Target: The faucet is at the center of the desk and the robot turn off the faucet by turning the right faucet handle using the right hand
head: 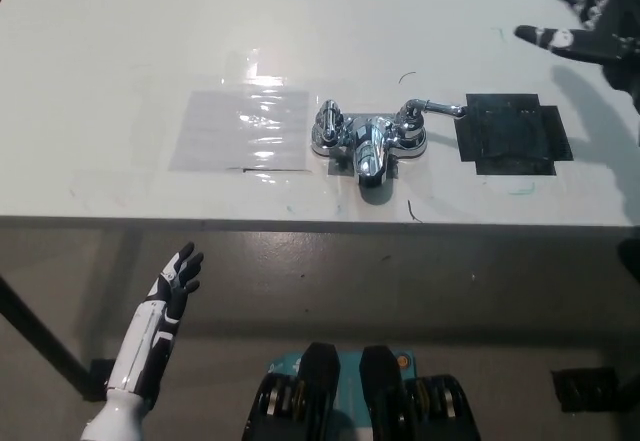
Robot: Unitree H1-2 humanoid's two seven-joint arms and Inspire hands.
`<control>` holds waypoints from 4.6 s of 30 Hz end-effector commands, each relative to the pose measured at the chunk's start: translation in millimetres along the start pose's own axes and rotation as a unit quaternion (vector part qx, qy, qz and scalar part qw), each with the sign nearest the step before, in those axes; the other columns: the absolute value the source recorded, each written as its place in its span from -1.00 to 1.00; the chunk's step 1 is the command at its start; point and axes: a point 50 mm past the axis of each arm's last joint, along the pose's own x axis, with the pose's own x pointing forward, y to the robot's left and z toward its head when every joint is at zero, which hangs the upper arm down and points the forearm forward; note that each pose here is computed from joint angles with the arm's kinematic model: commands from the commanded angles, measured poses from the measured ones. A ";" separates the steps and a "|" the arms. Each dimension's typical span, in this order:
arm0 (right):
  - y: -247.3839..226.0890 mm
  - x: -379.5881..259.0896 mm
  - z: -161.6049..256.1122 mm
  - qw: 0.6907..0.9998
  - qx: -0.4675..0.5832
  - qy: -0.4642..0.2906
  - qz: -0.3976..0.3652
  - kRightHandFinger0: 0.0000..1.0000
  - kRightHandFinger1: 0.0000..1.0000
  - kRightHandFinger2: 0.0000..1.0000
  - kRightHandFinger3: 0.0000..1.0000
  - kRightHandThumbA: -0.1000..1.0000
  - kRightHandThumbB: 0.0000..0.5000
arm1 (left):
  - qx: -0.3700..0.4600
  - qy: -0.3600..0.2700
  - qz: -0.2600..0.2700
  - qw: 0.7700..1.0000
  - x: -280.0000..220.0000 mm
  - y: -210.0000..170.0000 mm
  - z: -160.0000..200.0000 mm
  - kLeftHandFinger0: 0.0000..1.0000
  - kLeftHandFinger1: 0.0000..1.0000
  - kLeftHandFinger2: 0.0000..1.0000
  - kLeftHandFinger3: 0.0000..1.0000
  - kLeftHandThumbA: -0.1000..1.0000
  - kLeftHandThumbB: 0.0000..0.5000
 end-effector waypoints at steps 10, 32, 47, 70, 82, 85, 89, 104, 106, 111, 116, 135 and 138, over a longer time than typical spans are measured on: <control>36.6 44.7 14.1 0.996 -0.038 0.030 0.076 1.00 1.00 1.00 1.00 1.00 0.32 | -0.001 -0.039 -0.010 0.999 4.6 0.6 10.7 1.00 1.00 1.00 1.00 1.00 0.06; 75.5 40.4 -28.5 0.988 -0.070 0.078 0.109 1.00 1.00 1.00 1.00 1.00 0.56 | 0.009 -0.039 -0.021 0.999 5.7 -1.4 9.8 1.00 1.00 1.00 1.00 1.00 -0.11; 84.1 38.9 -39.6 0.986 -0.062 0.091 0.125 1.00 1.00 1.00 1.00 1.00 0.57 | 0.017 -0.042 -0.023 0.999 7.7 0.0 10.1 1.00 1.00 1.00 1.00 1.00 -0.17; 119.0 44.4 -41.6 0.980 -0.007 0.095 0.172 1.00 1.00 1.00 1.00 1.00 0.60 | 0.023 -0.043 -0.020 0.999 11.7 1.3 12.6 1.00 1.00 1.00 1.00 1.00 -0.17; 138.4 38.4 -41.4 0.978 0.008 0.062 0.200 1.00 1.00 1.00 1.00 1.00 0.52 | 0.027 -0.042 -0.020 0.999 13.8 3.2 13.2 1.00 1.00 1.00 1.00 1.00 -0.13; 151.5 32.7 -39.6 0.981 0.007 0.044 0.190 1.00 1.00 1.00 1.00 1.00 0.42 | 0.027 -0.040 -0.019 0.999 13.2 3.8 13.8 1.00 1.00 1.00 1.00 1.00 -0.14; 170.2 22.8 -36.3 0.987 0.007 0.014 0.162 1.00 1.00 1.00 1.00 1.00 0.30 | 0.023 -0.044 -0.018 0.999 14.1 4.2 13.2 1.00 1.00 1.00 1.00 1.00 -0.17; 194.0 5.9 -51.1 0.990 0.033 -0.007 0.137 1.00 1.00 1.00 1.00 1.00 0.36 | 0.019 -0.051 -0.015 0.998 18.6 4.6 15.0 1.00 1.00 1.00 1.00 1.00 -0.11; 194.4 4.6 -54.4 0.991 0.031 -0.005 0.133 1.00 1.00 1.00 1.00 1.00 0.35 | 0.021 -0.051 -0.014 0.998 18.4 4.6 14.9 1.00 1.00 1.00 1.00 1.00 -0.10; 183.0 7.0 -54.1 0.992 0.004 -0.016 0.122 1.00 1.00 1.00 1.00 1.00 0.38 | 0.022 -0.050 -0.011 0.998 17.1 6.8 13.4 1.00 1.00 1.00 1.00 1.00 -0.06; 160.2 15.5 -19.4 0.992 -0.005 -0.076 0.100 1.00 1.00 1.00 1.00 1.00 0.34 | 0.022 -0.050 -0.010 0.998 18.1 7.1 14.9 1.00 1.00 1.00 1.00 1.00 -0.07; 81.6 -42.2 129.6 0.944 0.095 -0.315 0.033 1.00 1.00 1.00 1.00 1.00 0.53 | 0.022 -0.053 -0.011 0.998 19.8 6.4 15.5 1.00 1.00 1.00 1.00 1.00 -0.09; 80.9 -71.7 134.4 0.937 0.050 -0.344 0.036 1.00 1.00 1.00 1.00 1.00 0.60 | 0.017 -0.059 -0.008 0.998 21.6 6.4 15.8 1.00 1.00 1.00 1.00 1.00 -0.12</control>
